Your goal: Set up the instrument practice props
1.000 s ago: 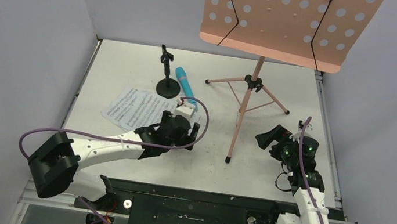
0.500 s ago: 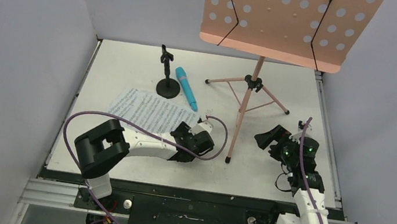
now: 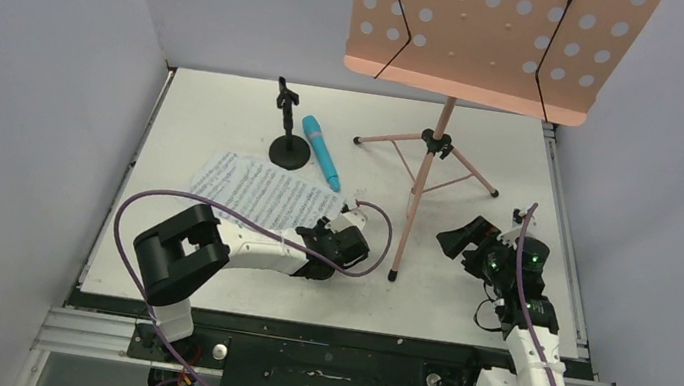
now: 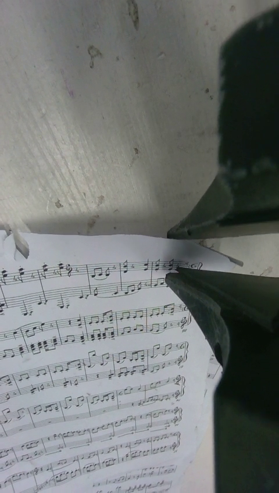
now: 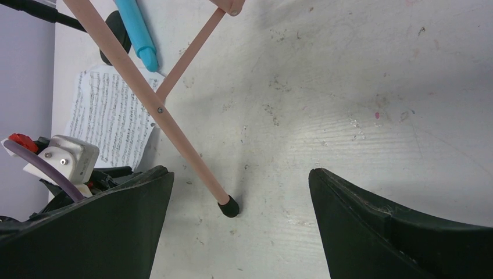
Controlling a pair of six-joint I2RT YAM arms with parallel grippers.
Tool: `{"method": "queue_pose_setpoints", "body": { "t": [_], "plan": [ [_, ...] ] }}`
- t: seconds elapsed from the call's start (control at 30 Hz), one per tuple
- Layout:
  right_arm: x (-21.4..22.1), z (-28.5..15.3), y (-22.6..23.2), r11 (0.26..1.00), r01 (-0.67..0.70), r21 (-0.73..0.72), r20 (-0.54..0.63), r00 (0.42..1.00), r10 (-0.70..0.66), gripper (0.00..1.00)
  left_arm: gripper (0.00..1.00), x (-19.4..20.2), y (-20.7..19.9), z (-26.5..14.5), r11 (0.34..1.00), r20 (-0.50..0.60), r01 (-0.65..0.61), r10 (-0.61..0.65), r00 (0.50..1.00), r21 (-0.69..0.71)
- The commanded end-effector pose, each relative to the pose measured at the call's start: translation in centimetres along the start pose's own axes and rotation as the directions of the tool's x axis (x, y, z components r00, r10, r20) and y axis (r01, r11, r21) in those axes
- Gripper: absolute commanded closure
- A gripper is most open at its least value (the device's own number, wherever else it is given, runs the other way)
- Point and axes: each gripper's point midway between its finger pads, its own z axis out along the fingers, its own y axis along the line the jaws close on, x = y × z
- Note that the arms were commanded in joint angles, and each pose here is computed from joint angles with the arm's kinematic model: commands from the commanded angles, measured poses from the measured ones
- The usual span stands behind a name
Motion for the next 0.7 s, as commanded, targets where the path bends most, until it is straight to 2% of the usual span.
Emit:
{"method": "queue_pose_setpoints", "body": {
  "t": [0.0, 0.13, 0.5, 0.67],
  "plan": [
    [-1.2, -0.1, 1.1, 0.999, 0.007, -0.044, 0.04, 0.999, -0.005, 0.1, 0.81, -2.4, 0.1, -0.4, 0.999, 0.055, 0.038, -0.038, 0.998, 0.002],
    [-1.2, -0.2, 1.1, 0.999, 0.018, -0.04, 0.035, 0.999, -0.016, 0.1, 1.0, -3.1, 0.2, -1.1, 0.998, 0.068, 0.057, -0.058, 0.996, 0.02],
    [-1.7, -0.5, 1.7, 0.998, 0.035, -0.055, 0.038, 0.999, -0.033, 0.1, 1.0, -6.9, 1.4, -5.3, 0.978, 0.146, 0.186, -0.199, 0.969, 0.096],
    [-1.9, -0.7, 2.2, 0.997, 0.037, -0.07, 0.037, 0.999, -0.034, 0.1, 1.0, -9.0, 1.1, -8.6, 0.936, 0.201, 0.261, -0.31, 0.929, 0.235]
  ]
}}
